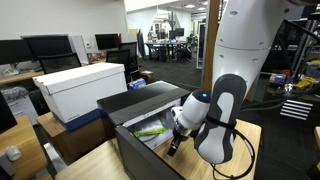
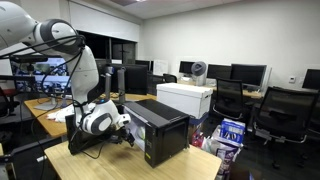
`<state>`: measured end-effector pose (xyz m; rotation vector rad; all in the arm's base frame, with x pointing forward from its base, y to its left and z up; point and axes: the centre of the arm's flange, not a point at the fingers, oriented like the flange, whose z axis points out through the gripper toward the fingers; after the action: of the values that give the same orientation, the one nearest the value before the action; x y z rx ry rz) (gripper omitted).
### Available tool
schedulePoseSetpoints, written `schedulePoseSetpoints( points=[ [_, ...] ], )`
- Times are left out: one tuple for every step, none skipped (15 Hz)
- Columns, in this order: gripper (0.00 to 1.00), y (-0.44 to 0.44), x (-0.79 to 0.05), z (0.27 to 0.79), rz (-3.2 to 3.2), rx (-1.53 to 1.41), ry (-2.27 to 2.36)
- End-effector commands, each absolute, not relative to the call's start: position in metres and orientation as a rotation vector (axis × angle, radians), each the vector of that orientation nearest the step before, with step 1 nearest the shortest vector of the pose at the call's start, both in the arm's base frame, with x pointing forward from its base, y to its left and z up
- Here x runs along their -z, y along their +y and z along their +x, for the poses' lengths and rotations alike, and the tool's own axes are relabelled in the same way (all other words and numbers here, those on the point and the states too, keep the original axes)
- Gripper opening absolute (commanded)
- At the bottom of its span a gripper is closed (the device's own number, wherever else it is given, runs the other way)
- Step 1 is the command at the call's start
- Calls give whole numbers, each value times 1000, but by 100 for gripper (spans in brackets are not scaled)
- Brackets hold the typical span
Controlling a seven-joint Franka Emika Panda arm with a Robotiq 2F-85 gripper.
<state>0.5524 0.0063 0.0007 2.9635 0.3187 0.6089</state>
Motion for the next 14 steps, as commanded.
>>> schedulePoseSetpoints(
  points=[
    [100, 3, 36, 488, 2918, -663, 336],
    [100, 3, 38, 489, 2914, -668, 338],
    [100, 3, 40, 490, 2912, -675, 338],
    [100, 4, 42, 492, 2910, -684, 334],
    [100, 4, 43, 494, 2910, -695, 324],
    [100, 4, 43, 496, 2907, -709, 317],
    [100, 5, 44, 498, 2908, -724, 308],
    [100, 4, 43, 502, 2907, -743, 297],
    [100, 4, 42, 506, 2907, -760, 286],
    [100, 5, 41, 509, 2904, -779, 279],
    [100, 5, 38, 512, 2902, -798, 270],
    [100, 5, 34, 517, 2900, -828, 261],
    [100, 6, 29, 522, 2897, -858, 254],
    [100, 8, 21, 535, 2885, -902, 249]
  ],
)
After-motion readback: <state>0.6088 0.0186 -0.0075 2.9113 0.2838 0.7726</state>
